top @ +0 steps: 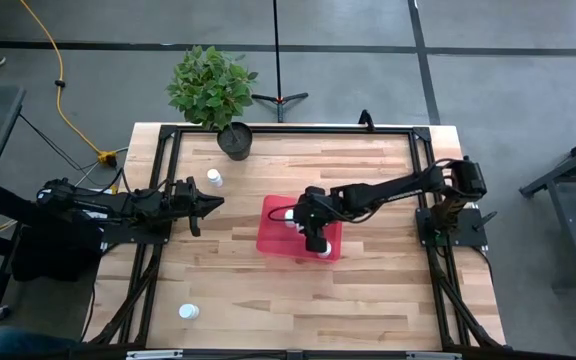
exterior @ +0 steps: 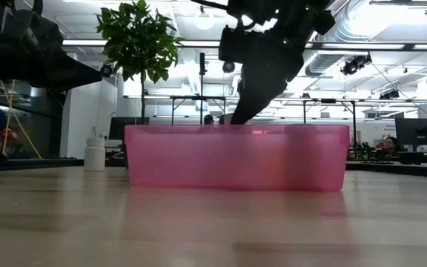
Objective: Pick and place pill bottles into a basket
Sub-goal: Put the right white medicine bottle into the bin
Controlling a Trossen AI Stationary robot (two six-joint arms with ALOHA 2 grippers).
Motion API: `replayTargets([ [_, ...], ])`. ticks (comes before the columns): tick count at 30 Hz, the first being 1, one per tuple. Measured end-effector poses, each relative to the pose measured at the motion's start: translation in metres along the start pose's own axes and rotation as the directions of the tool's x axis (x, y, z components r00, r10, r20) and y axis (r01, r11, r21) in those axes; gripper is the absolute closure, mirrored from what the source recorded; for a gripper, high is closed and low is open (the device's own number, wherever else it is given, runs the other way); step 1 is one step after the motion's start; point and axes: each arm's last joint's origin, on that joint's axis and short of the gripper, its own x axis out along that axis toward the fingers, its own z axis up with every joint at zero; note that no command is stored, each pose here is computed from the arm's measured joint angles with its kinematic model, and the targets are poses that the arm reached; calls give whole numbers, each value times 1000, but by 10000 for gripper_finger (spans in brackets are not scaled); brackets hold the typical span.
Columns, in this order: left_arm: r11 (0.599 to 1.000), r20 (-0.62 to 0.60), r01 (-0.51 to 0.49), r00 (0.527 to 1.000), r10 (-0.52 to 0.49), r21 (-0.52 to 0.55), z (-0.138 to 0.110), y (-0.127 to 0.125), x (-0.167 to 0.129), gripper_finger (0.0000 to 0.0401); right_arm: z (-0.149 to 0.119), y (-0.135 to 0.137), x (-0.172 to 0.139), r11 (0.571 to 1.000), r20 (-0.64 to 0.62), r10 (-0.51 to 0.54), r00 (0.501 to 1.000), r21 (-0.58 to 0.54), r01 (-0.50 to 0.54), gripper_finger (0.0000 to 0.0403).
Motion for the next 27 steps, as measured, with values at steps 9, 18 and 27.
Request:
replayTargets([
  [9, 1000, 0, 0, 1000, 0, 0, 0, 0, 0, 343, -1, 14, 4, 1000, 5, -29, 1000, -11, 29, 253],
  [18, 1000, 0, 0, 1000, 0, 0, 0, 0, 0, 343, 1, 28, 5, 998, 55, -45, 997, -40, 48, 253],
  [27, 1000, 0, 0, 1000, 0, 0, 0, 0, 0, 343, 5, 27, 5, 998, 97, -59, 994, -5, 59, 246],
])
